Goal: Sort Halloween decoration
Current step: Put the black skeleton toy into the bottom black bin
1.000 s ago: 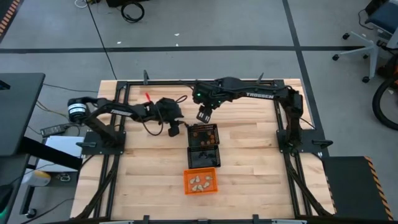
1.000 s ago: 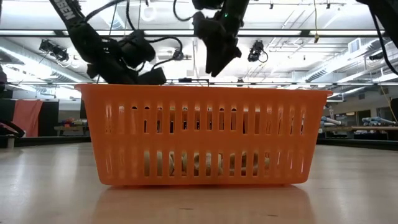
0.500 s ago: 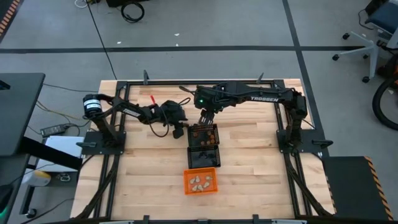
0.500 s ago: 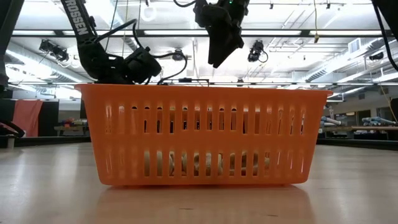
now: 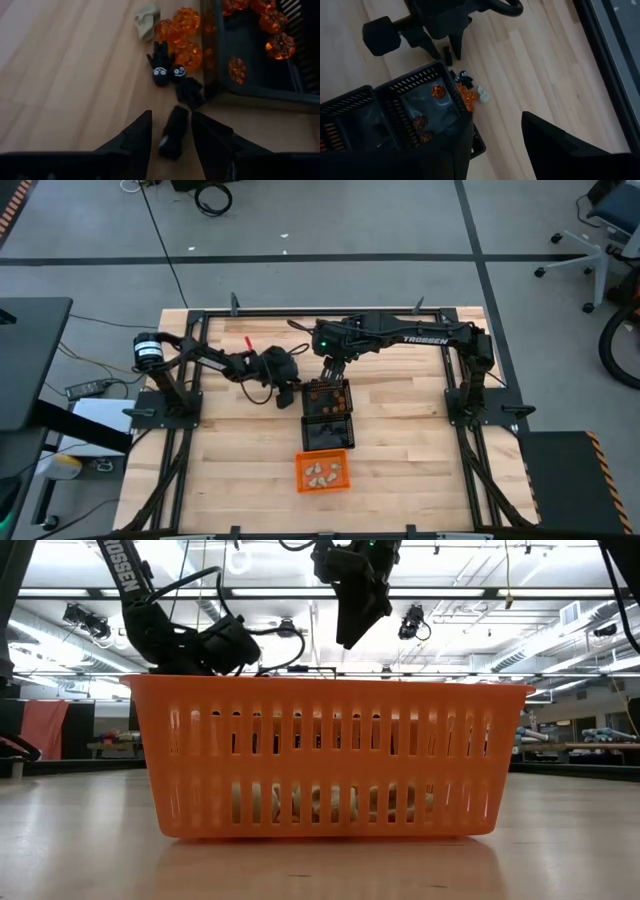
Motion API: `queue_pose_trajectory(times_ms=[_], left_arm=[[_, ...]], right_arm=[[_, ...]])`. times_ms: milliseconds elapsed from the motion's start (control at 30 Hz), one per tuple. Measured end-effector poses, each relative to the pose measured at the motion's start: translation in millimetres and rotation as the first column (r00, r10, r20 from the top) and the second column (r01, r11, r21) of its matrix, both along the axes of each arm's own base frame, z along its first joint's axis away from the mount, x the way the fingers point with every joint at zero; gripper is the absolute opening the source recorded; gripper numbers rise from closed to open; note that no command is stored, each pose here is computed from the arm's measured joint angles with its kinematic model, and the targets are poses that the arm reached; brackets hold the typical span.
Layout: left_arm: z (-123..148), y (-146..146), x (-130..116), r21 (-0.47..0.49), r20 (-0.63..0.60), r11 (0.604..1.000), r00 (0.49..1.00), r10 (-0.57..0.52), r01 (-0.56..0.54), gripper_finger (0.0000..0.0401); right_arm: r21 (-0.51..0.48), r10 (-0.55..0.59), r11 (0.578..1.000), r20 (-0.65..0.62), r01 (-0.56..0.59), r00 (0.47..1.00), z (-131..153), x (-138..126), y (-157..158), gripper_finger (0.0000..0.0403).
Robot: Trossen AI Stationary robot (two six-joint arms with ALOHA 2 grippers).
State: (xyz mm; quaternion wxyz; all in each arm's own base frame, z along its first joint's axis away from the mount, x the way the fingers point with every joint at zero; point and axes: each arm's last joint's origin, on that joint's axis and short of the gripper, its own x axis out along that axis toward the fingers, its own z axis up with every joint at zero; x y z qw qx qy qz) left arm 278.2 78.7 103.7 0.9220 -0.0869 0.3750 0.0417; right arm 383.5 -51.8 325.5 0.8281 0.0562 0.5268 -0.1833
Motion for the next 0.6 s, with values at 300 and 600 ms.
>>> queue_pose_trajectory(times_ms=[300,600], left_arm=[[-1.5,-1.8,-0.9,-0.005,-0.021,1.0,1.0,0.017,-0.017,0.0138],[-3.9,-2.1,-3.4,-0.032,-0.057,0.998,0.997,0.045,-0.047,0.0038]], right_arm=[[0.003,0.007,1.0,-0.002,-0.007,1.0,-0.1,0.0,0.2,0.0172],[0.006,0.01,1.0,-0.002,-0.01,1.0,-0.1,0.0,0.3,0.0172]])
